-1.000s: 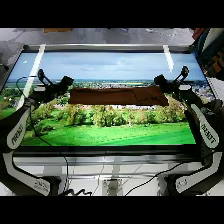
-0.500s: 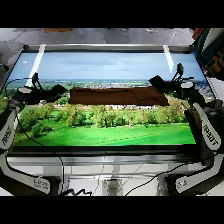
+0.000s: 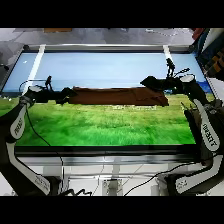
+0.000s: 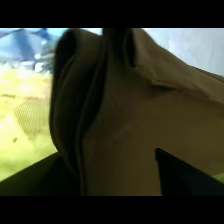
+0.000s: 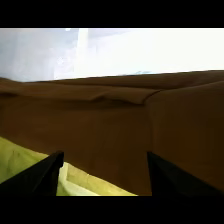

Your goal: Fold the clothes and pants, and hang the long-sleeved shirts on hangers.

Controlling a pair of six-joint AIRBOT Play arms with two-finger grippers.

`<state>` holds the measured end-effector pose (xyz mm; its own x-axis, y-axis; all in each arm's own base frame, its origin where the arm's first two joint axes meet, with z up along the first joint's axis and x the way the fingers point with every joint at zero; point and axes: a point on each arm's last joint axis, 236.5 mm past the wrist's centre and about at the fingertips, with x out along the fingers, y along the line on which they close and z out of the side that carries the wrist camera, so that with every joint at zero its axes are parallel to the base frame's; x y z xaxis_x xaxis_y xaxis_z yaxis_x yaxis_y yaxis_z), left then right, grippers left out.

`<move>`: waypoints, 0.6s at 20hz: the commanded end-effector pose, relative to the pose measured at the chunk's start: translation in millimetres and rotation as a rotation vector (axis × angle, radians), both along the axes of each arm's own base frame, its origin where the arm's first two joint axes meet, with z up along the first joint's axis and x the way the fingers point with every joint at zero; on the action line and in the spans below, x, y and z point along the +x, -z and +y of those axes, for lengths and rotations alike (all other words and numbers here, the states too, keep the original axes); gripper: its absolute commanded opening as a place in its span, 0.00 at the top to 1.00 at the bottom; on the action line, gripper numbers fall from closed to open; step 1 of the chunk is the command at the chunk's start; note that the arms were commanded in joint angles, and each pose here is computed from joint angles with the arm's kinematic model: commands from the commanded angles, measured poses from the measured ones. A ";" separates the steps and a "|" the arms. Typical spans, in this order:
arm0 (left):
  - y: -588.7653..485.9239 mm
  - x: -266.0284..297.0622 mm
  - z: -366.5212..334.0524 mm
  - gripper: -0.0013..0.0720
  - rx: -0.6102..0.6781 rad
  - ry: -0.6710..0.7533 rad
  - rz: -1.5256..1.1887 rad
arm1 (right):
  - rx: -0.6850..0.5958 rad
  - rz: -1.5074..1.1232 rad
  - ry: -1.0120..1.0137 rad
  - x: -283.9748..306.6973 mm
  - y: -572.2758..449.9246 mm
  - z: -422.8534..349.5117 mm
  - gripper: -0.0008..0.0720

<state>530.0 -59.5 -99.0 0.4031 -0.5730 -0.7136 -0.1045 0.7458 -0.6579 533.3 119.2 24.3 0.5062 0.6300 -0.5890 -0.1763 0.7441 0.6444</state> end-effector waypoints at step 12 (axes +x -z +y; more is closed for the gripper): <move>-159.5 -24.7 -14.0 0.96 0.018 0.204 -0.257 | -0.050 -0.144 -0.025 12.7 -11.5 99.5 0.97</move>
